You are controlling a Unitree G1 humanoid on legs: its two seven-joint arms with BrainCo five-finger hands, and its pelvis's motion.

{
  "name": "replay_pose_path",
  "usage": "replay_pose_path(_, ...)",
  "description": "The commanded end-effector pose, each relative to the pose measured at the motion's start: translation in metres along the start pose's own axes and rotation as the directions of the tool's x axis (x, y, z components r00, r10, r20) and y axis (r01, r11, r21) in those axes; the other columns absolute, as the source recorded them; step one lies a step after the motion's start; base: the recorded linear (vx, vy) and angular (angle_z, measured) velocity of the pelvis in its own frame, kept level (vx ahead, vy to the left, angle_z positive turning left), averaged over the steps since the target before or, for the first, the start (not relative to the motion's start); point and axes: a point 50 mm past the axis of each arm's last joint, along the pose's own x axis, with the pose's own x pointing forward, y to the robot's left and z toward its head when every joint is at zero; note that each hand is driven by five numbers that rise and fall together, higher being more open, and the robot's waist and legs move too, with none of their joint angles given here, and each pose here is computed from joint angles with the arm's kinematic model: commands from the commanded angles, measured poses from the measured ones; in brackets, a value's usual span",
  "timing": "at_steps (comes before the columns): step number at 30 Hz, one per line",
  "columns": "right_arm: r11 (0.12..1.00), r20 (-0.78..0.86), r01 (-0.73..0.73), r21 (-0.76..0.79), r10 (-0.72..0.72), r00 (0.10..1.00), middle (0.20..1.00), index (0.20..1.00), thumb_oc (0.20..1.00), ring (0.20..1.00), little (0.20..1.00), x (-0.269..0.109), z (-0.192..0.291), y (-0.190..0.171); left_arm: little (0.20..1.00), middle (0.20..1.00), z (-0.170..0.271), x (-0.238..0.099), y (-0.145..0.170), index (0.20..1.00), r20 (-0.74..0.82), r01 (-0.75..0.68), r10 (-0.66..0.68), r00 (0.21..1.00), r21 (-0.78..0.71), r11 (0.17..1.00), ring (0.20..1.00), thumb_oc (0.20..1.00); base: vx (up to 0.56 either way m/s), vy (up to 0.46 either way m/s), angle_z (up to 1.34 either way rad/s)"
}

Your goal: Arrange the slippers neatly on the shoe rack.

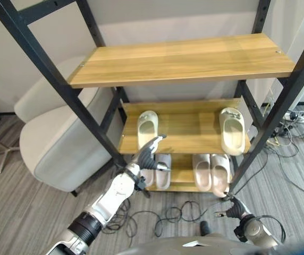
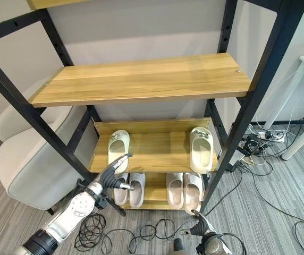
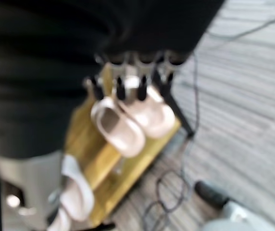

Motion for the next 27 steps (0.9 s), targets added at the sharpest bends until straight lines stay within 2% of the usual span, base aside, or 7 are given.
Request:
replay_pose_path(1, 0.999, 0.059, 0.047, 0.009, -0.047, 0.997, 1.0, 1.0, 1.0, 1.0, 1.0, 0.009, 0.02, -0.008, 1.0, 1.0, 0.016, 0.02, 0.015, 1.0, 0.096, -0.078, 0.07, 0.993, 0.084, 0.993, 1.0, 1.0, -0.04, -0.022, -0.01)
replay_pose_path(15, 0.996, 0.039, 0.088, -0.035, -0.086, 0.996, 1.0, 1.0, 1.0, 1.0, 1.0, 0.02, 0.026, -0.011, 1.0, 1.0, 0.016, 0.057, 0.016, 1.0, 0.063, -0.203, 0.194, 0.979, 0.198, 0.959, 1.0, 1.0, 0.0, -0.003, -0.02)
replay_pose_path(27, 0.989, 0.01, 0.149, -0.015, -0.149, 0.989, 1.0, 1.0, 1.0, 1.0, 1.0, 0.028, 0.03, -0.02, 1.0, 1.0, 0.026, 0.078, 0.037, 1.0, 0.101, -0.315, 0.299, 0.949, 0.287, 0.905, 1.0, 1.0, 0.0, -0.001, -0.01)
